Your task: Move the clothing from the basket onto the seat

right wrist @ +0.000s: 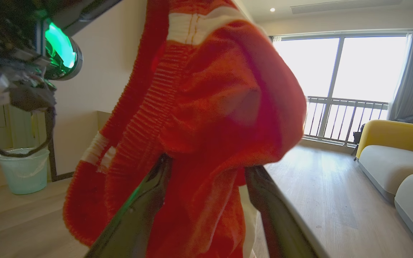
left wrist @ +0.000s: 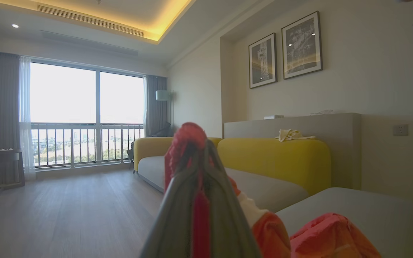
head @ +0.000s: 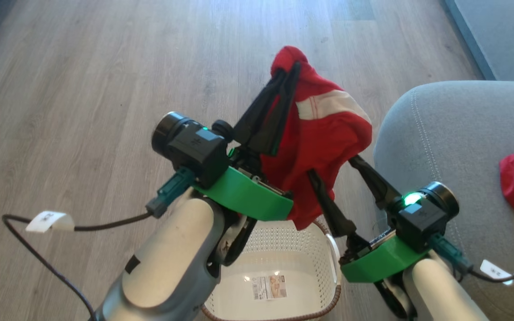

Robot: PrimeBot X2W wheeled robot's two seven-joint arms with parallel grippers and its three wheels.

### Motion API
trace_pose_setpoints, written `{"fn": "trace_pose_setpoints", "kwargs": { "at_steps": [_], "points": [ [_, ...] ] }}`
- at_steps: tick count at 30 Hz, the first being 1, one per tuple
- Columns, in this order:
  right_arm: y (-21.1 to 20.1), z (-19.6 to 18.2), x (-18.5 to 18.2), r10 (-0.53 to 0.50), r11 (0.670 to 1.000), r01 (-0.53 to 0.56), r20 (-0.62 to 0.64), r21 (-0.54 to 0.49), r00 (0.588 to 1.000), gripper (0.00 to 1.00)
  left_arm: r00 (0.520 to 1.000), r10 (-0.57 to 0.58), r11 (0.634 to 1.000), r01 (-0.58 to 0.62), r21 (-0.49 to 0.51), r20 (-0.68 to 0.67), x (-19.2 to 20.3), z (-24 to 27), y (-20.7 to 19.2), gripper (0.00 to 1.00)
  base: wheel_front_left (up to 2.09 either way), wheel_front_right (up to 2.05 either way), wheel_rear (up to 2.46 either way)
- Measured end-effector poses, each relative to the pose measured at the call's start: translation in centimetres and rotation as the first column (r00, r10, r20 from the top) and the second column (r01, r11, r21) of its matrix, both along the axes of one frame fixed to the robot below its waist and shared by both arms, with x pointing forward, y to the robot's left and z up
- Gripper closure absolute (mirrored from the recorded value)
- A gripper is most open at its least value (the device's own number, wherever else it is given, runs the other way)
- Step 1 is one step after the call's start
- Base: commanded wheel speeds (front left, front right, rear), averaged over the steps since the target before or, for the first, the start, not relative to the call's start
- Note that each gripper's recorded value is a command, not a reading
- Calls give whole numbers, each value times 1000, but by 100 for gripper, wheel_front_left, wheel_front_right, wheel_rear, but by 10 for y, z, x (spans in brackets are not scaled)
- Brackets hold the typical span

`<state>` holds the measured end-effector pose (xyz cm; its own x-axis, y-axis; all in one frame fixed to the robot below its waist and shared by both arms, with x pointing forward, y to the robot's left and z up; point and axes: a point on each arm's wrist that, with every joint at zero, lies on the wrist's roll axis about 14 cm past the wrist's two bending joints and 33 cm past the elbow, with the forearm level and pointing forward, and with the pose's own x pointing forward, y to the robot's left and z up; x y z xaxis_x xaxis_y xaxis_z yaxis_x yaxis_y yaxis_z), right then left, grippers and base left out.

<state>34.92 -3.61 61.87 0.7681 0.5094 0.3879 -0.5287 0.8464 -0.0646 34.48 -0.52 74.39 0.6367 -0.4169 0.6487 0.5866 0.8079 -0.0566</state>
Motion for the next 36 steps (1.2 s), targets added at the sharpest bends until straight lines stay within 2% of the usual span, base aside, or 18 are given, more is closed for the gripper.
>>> {"fn": "trace_pose_setpoints", "kwargs": {
  "at_steps": [4,12,19,23,27,31,32,33,36],
  "points": [
    [-3,-2,7,-18,1000,18,-3,-14,1000,0,1000,0,1000,0,10,2,-2,-1,1,100,0,0,0],
    [7,-21,19,-20,991,15,-30,-134,999,0,1000,-23,1000,23,21,12,-9,-2,-3,100,0,0,0],
    [24,-43,22,18,971,-32,-59,-237,998,0,999,-41,999,41,21,14,-10,-2,-6,100,0,0,0],
    [44,-53,21,77,950,-95,-71,-299,994,0,999,-52,998,51,25,9,-9,-4,-9,100,0,0,0],
    [54,-55,22,103,940,-121,-74,-319,992,0,997,-76,996,76,40,9,-13,-7,-16,100,0,0,0],
    [58,-51,27,103,950,-122,-83,-286,991,0,997,-78,996,77,46,9,-15,-8,-16,100,0,0,0],
    [57,-52,30,93,955,-115,-93,-272,991,58,997,-74,996,74,47,9,-15,-8,-15,100,0,0,0],
    [55,-52,32,84,959,-108,-102,-261,991,100,998,-70,997,69,47,7,-14,-8,-14,100,0,0,0],
    [51,-54,36,72,966,-100,-123,-237,990,100,999,-49,998,49,47,-1,-11,-10,-9,100,0,0,0]
  ]
}}
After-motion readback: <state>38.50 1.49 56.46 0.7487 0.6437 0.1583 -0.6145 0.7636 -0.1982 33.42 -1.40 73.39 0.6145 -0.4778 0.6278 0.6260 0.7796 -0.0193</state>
